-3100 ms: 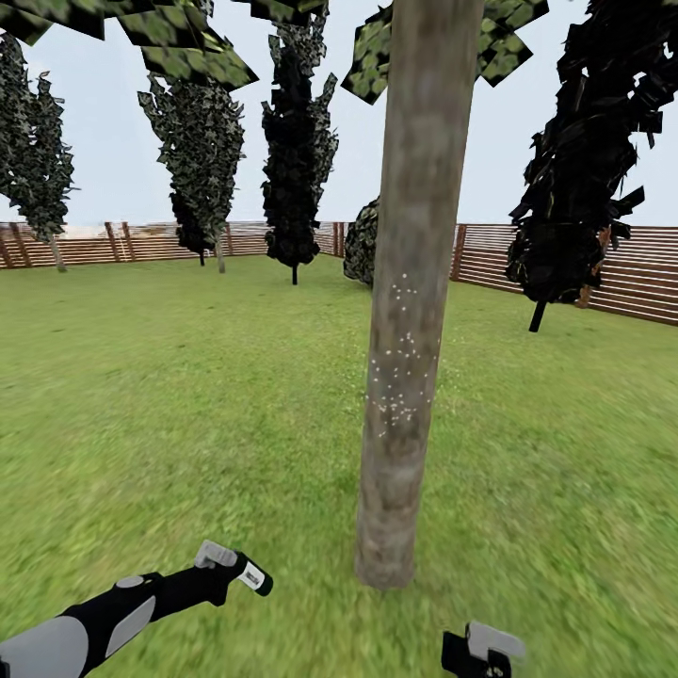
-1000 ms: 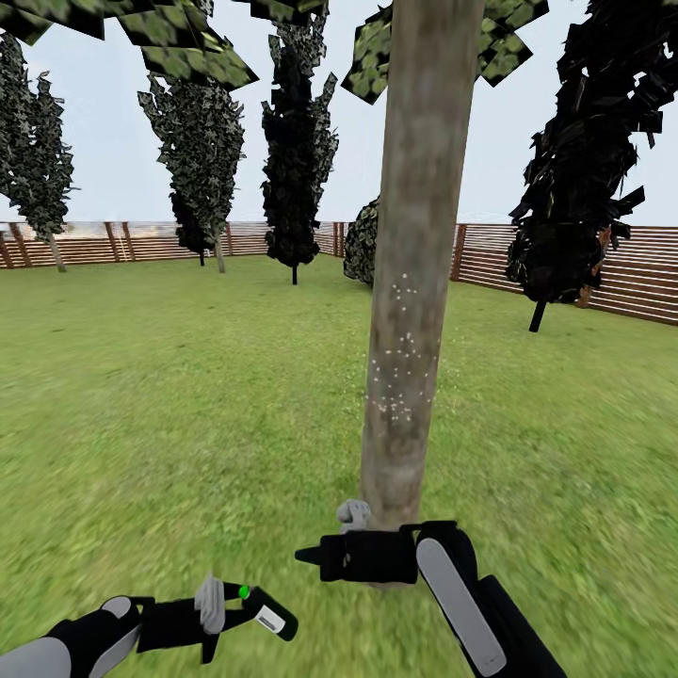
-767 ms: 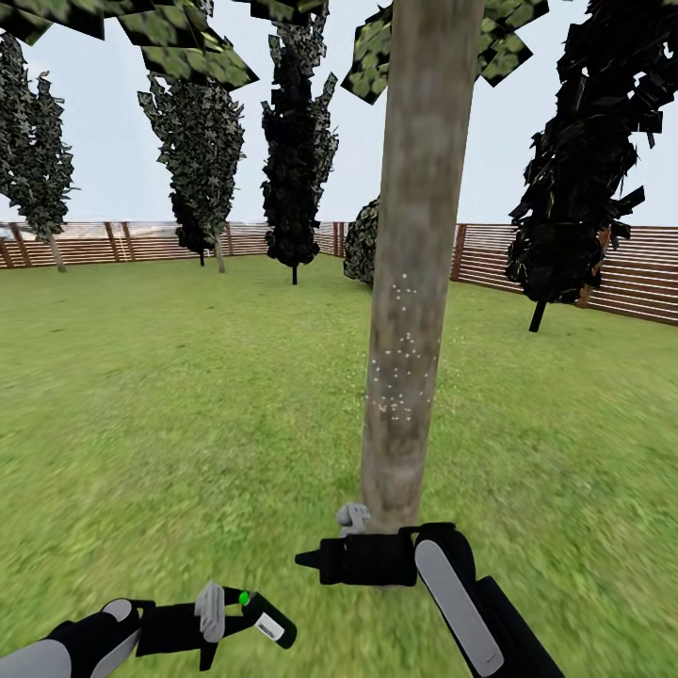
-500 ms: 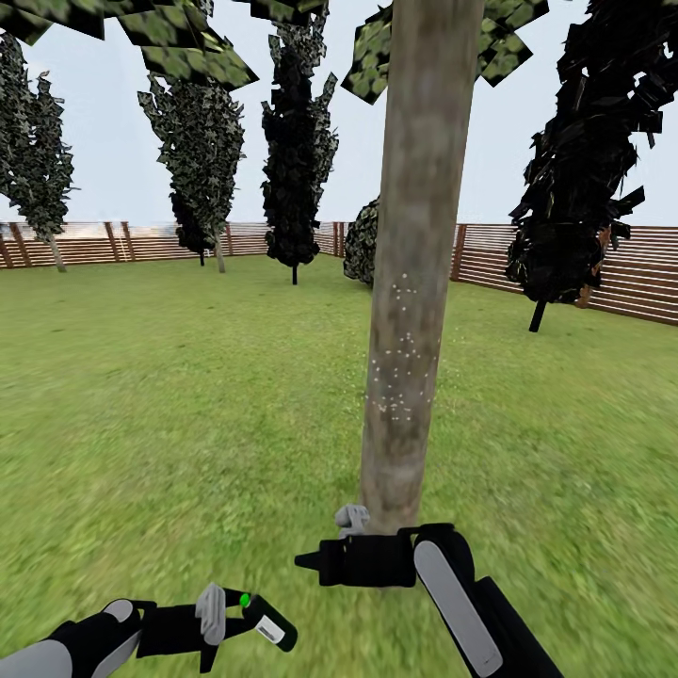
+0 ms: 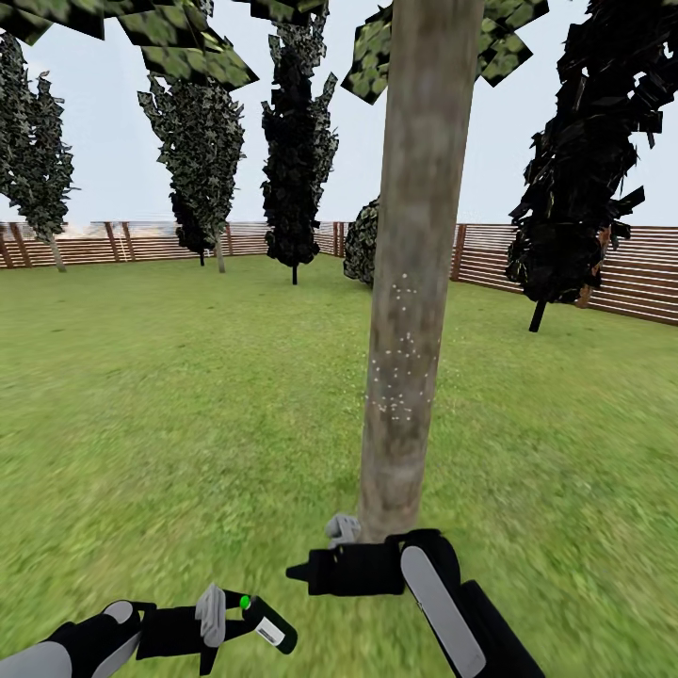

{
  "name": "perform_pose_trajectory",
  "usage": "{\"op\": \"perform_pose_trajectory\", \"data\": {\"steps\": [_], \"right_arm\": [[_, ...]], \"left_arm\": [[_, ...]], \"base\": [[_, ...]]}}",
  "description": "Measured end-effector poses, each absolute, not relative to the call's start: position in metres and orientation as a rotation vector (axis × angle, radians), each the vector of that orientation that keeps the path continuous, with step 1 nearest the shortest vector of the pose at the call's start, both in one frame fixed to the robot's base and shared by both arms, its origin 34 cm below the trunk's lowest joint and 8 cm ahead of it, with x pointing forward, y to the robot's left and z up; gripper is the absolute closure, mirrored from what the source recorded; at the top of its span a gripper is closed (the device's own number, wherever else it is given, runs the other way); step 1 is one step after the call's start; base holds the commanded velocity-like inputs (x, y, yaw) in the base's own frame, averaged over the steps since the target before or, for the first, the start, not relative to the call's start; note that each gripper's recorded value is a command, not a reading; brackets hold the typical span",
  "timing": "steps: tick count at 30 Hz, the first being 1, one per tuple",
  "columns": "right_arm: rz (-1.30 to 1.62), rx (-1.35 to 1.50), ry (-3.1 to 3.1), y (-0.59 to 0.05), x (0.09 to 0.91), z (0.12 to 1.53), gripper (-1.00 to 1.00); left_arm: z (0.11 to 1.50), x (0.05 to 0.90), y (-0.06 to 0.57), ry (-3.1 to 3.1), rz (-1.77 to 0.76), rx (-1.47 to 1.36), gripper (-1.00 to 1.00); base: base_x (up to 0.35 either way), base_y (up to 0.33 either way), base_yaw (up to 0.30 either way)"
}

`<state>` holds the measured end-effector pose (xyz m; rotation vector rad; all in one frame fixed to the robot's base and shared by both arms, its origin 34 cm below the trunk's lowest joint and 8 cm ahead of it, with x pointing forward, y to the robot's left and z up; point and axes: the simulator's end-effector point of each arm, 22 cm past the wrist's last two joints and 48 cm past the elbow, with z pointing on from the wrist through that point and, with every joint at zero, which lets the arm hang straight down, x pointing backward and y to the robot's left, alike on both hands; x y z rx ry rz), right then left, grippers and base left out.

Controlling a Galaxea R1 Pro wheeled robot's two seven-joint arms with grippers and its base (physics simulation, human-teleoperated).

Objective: In the garden, pick up the pesticide atomizer on the floor and spray pesticide onto both trees until each tree trunk is fully covered.

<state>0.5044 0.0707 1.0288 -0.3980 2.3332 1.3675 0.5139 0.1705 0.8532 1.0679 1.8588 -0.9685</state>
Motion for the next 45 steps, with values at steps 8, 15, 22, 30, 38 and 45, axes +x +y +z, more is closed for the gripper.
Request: {"op": "perform_pose_trajectory", "data": {"steps": [8, 15, 22, 30, 38, 45], "right_arm": [[1.378, -0.398, 2.348, 0.077, 0.501, 1.025, 1.00], [1.383, -0.403, 2.345, 0.085, 0.498, 1.024, 1.00], [1.367, -0.374, 2.311, 0.083, 0.508, 1.027, 1.00], [1.348, -0.337, 2.315, 0.083, 0.514, 1.016, 1.00], [1.358, -0.324, 2.340, 0.087, 0.510, 1.007, 1.00], [1.357, -0.300, 2.321, 0.090, 0.515, 1.007, 1.00]], "left_arm": [[0.853, 0.514, 0.170, 1.859, -0.969, 1.069, 1.00], [0.853, 0.514, 0.170, 1.857, -0.970, 1.069, 1.00], [0.853, 0.513, 0.169, 1.859, -0.971, 1.073, 1.00], [0.853, 0.513, 0.169, 1.857, -0.971, 1.075, 1.00], [0.855, 0.512, 0.165, 1.848, -0.982, 1.081, 1.00], [0.855, 0.511, 0.163, 1.845, -0.986, 1.083, 1.00]], "base": [[0.000, 0.000, 0.000], [0.000, 0.000, 0.000], [0.000, 0.000, 0.000], [0.000, 0.000, 0.000], [0.000, 0.000, 0.000], [0.000, 0.000, 0.000]]}}
